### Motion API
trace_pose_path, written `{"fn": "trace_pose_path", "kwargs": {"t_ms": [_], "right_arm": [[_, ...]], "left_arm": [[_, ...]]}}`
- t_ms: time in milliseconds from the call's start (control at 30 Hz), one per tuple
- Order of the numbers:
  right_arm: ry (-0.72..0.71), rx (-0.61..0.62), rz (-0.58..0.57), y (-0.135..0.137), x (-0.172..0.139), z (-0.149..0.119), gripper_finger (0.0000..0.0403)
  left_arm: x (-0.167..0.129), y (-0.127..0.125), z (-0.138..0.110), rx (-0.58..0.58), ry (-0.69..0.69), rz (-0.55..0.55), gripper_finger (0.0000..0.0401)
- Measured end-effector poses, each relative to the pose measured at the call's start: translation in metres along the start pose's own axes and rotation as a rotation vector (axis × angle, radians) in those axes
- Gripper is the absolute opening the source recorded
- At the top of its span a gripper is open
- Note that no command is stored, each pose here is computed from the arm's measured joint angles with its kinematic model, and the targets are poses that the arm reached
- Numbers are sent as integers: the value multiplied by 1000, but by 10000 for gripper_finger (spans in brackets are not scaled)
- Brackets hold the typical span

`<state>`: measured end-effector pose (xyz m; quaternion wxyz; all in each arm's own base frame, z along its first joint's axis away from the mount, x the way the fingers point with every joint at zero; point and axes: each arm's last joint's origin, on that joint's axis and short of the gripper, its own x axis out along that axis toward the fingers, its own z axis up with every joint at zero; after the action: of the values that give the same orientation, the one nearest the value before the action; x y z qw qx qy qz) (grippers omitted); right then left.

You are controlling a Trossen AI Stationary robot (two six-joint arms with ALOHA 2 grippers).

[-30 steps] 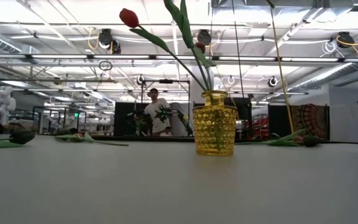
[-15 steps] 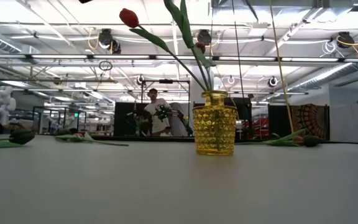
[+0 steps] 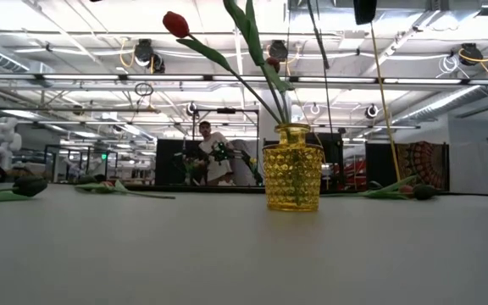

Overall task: Sort flowers into vase by color
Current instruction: Put the bottom red flower into the yellow vase

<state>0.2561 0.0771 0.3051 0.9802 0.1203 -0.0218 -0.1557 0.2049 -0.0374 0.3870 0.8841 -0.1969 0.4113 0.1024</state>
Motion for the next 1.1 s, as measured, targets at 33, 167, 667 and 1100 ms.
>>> {"fn": "trace_pose_path", "kwargs": {"t_ms": [33, 167, 667, 1100], "right_arm": [[-5, 2, 0, -1, 0, -2, 0], [19, -20, -22, -9, 0, -13, 0], [39, -19, -2, -28, 19, -20, 0], [17, -1, 12, -32, 36, -30, 0]], "left_arm": [[0, -1, -1, -7, 3, -5, 123], [-1, -4, -3, -28, 9, -17, 123], [-1, -9, -1, -46, -42, -16, 123], [-2, -10, 0, -51, -65, -19, 123]]}}
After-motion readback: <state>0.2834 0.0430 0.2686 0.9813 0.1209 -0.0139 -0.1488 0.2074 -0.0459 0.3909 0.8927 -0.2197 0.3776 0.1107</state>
